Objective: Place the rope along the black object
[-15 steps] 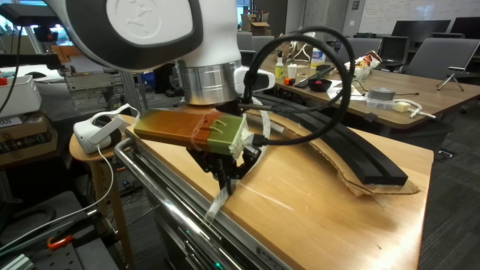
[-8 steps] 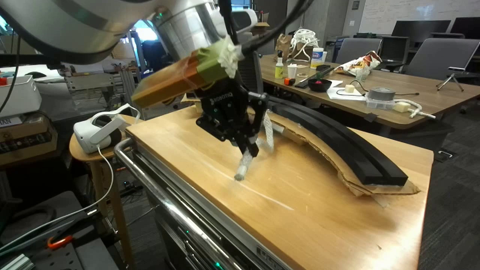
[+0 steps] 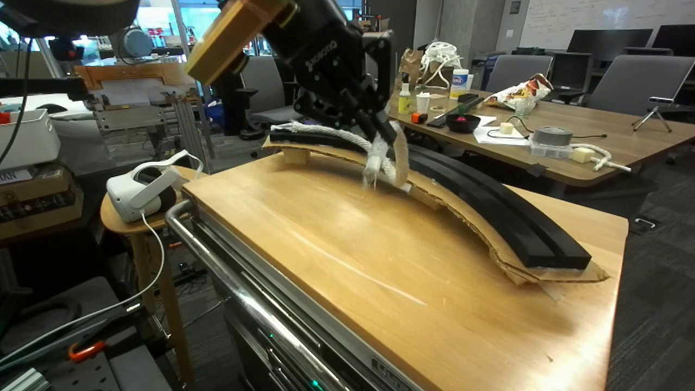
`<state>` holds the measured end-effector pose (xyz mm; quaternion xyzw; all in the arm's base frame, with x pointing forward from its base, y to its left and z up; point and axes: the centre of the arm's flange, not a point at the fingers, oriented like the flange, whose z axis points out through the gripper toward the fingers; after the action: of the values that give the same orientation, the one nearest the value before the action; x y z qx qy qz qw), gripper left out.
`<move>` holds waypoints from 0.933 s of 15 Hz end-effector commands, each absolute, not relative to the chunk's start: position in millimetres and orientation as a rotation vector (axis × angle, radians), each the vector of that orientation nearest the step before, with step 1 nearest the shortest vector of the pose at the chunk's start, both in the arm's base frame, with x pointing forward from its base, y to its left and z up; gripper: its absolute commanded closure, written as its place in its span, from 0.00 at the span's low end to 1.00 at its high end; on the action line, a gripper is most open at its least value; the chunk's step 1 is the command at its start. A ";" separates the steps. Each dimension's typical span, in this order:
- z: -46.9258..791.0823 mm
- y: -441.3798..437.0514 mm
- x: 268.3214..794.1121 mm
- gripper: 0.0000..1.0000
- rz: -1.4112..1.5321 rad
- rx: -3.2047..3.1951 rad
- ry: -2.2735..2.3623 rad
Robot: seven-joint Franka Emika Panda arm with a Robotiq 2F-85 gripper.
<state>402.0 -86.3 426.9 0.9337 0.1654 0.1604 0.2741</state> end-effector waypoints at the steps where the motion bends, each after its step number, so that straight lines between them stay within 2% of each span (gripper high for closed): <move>1: 475.7 -109.5 401.4 0.89 0.541 2.448 0.387; 14: 498.5 -115.8 484.8 0.89 0.490 2.431 0.697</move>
<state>464.7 -108.2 479.3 0.9119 0.2408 0.1751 0.2825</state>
